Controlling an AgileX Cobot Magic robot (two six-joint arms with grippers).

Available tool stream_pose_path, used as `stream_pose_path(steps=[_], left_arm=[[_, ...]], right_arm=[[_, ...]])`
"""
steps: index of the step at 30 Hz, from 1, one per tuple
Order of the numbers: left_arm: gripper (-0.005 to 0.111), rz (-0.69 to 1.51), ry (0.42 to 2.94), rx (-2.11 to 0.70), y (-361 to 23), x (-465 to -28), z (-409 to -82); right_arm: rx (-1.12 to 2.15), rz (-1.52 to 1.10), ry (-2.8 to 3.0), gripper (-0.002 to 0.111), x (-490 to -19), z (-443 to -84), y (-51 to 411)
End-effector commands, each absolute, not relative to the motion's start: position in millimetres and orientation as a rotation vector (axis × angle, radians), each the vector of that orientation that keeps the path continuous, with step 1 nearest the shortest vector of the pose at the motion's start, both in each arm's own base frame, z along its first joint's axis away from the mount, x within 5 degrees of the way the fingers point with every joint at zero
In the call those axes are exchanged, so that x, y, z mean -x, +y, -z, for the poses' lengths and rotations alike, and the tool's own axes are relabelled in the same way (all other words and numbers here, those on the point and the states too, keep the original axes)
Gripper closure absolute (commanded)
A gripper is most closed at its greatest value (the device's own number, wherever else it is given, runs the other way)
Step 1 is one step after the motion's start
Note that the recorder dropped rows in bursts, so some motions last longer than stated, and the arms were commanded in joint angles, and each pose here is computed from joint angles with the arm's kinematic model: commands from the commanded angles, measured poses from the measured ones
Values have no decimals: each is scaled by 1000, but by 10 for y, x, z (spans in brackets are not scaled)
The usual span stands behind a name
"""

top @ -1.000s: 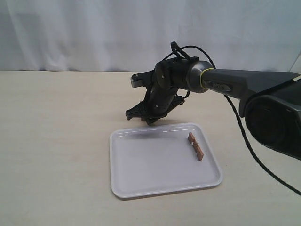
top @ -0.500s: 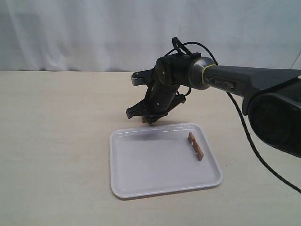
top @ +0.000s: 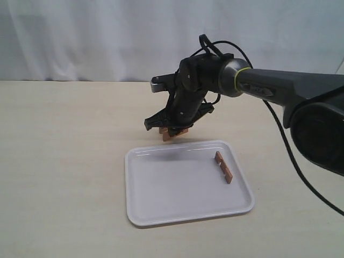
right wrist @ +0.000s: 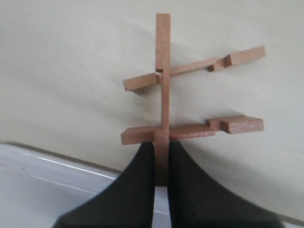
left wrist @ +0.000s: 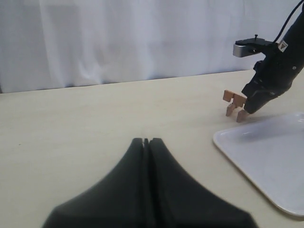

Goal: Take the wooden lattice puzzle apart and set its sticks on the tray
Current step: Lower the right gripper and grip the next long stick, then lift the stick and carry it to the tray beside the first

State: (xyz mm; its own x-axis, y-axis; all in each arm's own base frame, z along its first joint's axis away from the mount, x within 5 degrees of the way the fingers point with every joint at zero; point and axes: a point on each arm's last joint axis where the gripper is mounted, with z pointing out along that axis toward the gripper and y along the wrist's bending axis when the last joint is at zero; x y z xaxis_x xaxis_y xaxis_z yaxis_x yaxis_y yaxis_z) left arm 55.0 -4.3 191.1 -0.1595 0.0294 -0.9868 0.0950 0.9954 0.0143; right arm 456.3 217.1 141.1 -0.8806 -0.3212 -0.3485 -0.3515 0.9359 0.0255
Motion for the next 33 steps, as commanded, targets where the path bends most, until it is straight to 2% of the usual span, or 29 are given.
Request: stream_pose_path(steps=[1,10,19,27,33], left_arm=[[107,63,1723,-91,-45,-552,-1913],[107,63,1723,-91,-45,-552,-1913],[107,63,1723,-91,-45,-552,-1913],[107,63,1723,-91,-45,-552,-1913],[107,63,1723,-91,-45,-552,-1913]], right_arm=[[479,-141,2706,104,-4543,-1679,2158],[489,-119,2768,104,-4409,-1962,2094],[492,-54,2977,104,-4187,-1991,2007],[542,-10,3021,104,-3709,-1978,1850],[553,-26,2983,104,-3516,-1989,1753]])
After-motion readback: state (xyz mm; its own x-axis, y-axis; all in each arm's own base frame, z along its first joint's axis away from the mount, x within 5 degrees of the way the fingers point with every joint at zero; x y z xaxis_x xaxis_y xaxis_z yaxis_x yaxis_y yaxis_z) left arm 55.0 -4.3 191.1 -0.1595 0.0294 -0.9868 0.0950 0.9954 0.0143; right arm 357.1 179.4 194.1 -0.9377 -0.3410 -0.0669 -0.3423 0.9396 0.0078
